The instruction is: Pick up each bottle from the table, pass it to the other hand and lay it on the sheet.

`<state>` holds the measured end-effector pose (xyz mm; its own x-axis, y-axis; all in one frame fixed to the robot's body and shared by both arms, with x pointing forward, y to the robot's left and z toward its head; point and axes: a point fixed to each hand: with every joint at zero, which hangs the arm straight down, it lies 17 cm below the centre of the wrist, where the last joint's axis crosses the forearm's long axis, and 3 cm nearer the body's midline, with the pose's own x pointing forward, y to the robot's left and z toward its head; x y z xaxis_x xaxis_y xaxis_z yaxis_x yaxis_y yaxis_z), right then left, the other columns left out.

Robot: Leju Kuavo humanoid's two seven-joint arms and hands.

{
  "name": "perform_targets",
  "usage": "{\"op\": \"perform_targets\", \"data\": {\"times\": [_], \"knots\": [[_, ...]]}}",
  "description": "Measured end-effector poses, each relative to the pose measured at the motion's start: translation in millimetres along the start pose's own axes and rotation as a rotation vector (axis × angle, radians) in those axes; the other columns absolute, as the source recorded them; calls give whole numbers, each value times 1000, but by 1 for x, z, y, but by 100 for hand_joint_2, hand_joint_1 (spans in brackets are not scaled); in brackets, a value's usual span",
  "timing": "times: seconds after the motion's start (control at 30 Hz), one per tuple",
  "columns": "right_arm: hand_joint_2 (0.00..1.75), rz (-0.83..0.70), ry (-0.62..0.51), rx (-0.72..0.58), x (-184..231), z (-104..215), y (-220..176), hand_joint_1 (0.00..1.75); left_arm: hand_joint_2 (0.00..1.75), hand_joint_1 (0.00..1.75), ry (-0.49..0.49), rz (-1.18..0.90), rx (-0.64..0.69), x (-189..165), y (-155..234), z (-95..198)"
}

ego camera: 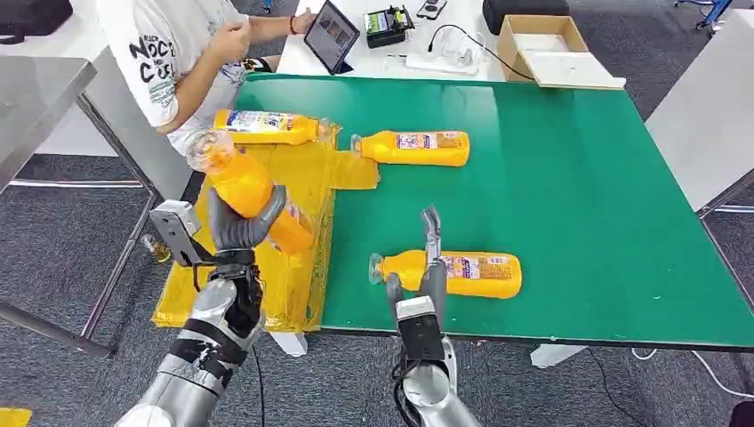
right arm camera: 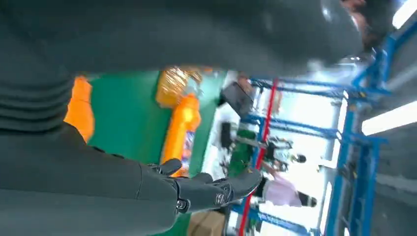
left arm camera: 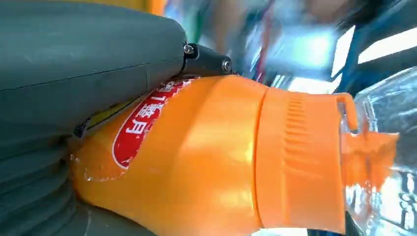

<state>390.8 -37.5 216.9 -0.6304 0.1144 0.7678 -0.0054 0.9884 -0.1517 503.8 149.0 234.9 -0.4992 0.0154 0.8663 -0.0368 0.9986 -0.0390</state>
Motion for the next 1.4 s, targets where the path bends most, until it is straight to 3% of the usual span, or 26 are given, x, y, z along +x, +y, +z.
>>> {"op": "perform_targets", "data": {"times": [0.13, 0.37, 0.4, 0.47, 0.57, 0.73, 0.97, 1.2, 1.4], "knots": [[0, -7, -62, -91, 25, -17, -22, 0, 175, 175, -166, -349, 38, 26, 15, -20], [0, -32, -131, -150, 53, -32, -38, 0, 175, 175, -180, -489, 18, 18, 19, -32], [175, -34, -136, -153, 55, -33, -39, 0, 175, 175, -178, -492, 17, 16, 20, -32], [175, -38, -141, -159, 57, -34, -41, 0, 175, 175, -180, -515, 16, 15, 20, -32], [175, -51, -154, -181, 64, -37, -47, 0, 175, 175, -185, -713, -52, -1, 12, -35], [175, -76, -174, -181, 72, -41, -50, 0, 175, 175, -122, -1111, -361, -71, -8, -20], [175, -93, -187, -172, 76, -43, -53, 0, 175, 175, 87, -1302, -720, -159, 16, 30], [175, -101, -176, -178, 74, -40, -57, 0, 175, 175, 202, -1374, -837, -190, 50, 52], [175, -101, -171, -182, 72, -39, -58, 0, 175, 175, 235, -1387, -854, -198, 62, 59]]}}
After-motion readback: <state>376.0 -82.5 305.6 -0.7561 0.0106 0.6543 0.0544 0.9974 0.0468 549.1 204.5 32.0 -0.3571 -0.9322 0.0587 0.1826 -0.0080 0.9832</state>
